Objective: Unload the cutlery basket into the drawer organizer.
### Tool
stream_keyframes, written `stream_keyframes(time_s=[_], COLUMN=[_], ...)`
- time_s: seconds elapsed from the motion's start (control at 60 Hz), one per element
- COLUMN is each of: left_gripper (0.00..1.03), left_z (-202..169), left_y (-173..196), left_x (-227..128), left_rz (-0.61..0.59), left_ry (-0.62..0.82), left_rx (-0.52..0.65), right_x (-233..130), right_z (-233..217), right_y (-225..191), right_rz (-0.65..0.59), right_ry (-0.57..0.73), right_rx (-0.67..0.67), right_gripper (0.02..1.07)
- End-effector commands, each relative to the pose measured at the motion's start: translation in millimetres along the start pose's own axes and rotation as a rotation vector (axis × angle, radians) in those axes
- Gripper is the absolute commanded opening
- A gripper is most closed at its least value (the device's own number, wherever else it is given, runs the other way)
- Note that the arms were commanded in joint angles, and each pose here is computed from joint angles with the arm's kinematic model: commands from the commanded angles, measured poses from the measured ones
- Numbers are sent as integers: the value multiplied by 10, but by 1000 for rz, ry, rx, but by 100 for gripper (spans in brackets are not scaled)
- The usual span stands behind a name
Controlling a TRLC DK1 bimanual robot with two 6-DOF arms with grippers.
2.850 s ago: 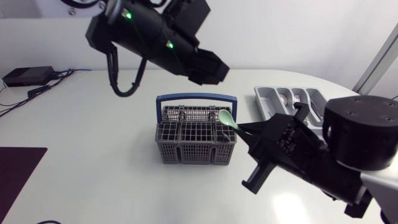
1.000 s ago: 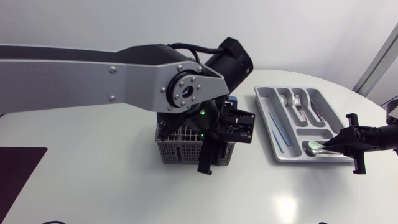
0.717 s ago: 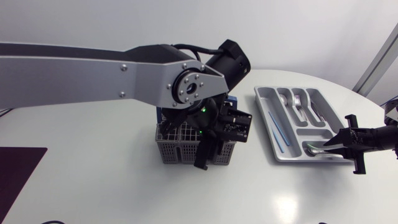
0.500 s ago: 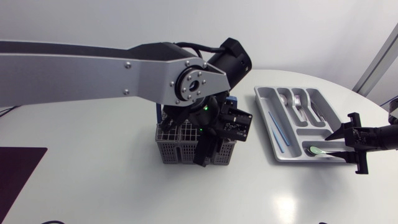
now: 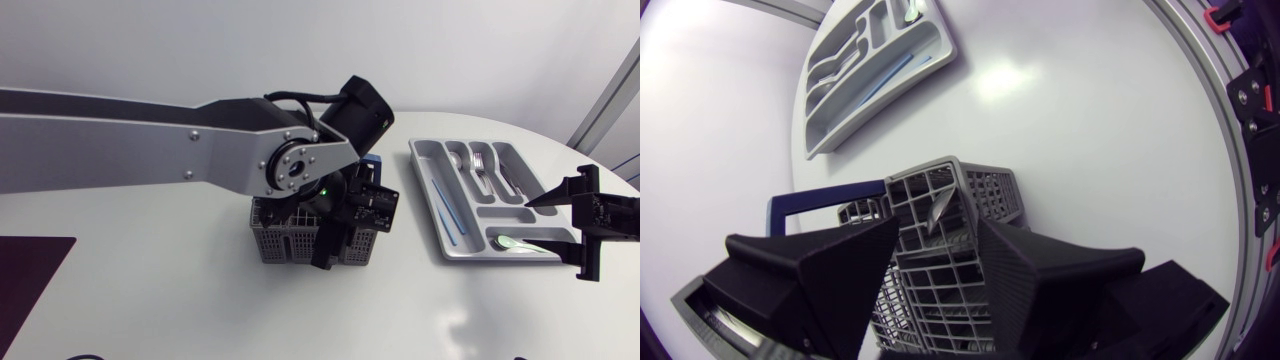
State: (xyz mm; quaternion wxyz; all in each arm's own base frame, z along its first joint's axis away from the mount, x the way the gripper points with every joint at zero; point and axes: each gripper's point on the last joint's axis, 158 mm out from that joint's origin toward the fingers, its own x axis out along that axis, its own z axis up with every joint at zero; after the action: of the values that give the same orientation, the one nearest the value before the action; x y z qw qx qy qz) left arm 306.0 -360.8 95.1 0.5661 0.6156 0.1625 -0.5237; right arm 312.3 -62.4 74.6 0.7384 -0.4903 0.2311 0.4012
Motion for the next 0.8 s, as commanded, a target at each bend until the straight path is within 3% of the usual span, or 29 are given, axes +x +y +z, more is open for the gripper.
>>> stream_keyframes(time_s=[0.0, 0.333, 0.783], left_gripper=[73, 73, 60], left_z=[6, 41, 18], left_y=[-33, -32, -75], left_x=[-70, -72, 4], left_rz=[23, 68, 80], left_ry=[-6, -26, -30], left_rx=[31, 31, 35], right_x=[2, 44, 76], right_z=[161, 632, 957], right_y=[157, 479, 743], right_rz=[22, 42, 56], right_ry=[-39, -125, -176], right_rx=[42, 94, 113], right_gripper=[84, 84, 85])
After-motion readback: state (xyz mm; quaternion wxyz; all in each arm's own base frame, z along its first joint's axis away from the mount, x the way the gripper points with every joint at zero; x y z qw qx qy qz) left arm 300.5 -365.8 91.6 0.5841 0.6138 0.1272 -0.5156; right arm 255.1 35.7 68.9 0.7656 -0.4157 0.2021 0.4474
